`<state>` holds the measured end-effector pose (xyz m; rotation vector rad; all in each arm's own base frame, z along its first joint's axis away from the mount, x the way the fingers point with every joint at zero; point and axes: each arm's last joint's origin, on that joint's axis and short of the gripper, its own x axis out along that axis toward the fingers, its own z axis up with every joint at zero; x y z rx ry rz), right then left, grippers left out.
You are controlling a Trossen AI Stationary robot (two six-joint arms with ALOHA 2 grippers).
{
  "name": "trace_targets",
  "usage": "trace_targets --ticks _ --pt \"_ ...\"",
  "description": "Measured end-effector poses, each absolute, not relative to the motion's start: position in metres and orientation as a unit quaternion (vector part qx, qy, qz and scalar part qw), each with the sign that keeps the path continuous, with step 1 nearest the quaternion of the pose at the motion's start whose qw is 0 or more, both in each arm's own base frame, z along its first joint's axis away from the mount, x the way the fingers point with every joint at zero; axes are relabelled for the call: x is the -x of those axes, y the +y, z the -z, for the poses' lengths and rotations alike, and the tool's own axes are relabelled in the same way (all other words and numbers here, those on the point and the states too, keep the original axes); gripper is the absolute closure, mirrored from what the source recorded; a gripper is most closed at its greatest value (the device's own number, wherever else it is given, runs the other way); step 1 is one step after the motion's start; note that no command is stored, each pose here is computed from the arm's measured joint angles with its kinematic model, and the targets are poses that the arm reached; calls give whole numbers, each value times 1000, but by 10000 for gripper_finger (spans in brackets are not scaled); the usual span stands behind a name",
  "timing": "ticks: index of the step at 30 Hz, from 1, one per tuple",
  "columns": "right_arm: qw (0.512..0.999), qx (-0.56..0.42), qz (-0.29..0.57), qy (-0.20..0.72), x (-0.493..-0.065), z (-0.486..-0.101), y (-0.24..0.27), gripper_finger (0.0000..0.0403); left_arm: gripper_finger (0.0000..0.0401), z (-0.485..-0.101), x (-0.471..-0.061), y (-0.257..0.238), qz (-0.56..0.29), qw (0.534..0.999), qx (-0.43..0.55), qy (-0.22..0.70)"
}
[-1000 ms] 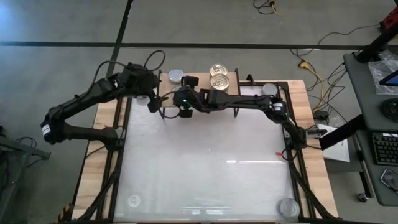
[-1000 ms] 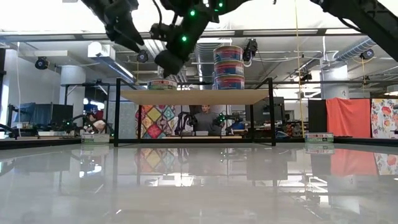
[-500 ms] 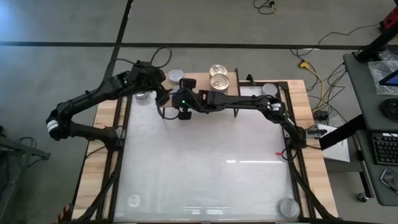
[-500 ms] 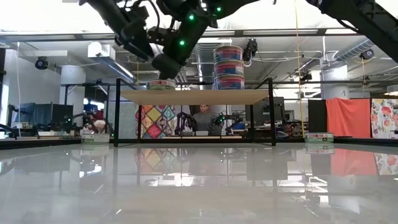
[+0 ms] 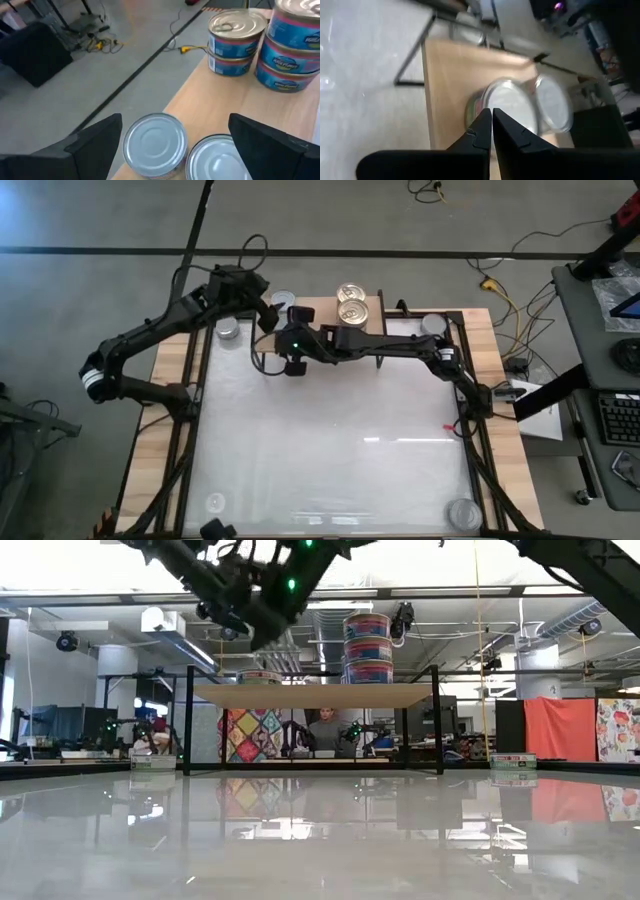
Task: Stack canned seafood by type on shelf
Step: Adjust the green tuna cans on the shelf
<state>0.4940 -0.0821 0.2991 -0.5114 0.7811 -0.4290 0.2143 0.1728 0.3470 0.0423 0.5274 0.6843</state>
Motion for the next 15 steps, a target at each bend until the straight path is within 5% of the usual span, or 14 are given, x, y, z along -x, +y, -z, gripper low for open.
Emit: trace_targets --ticks 9,15 --pt "888 264 163 340 -482 -351 -24 394 70 -321 -220 212 -365 881 34 298" --pt "889 255 166 342 -454 -386 12 394 149 -319 -236 236 -368 852 95 361"
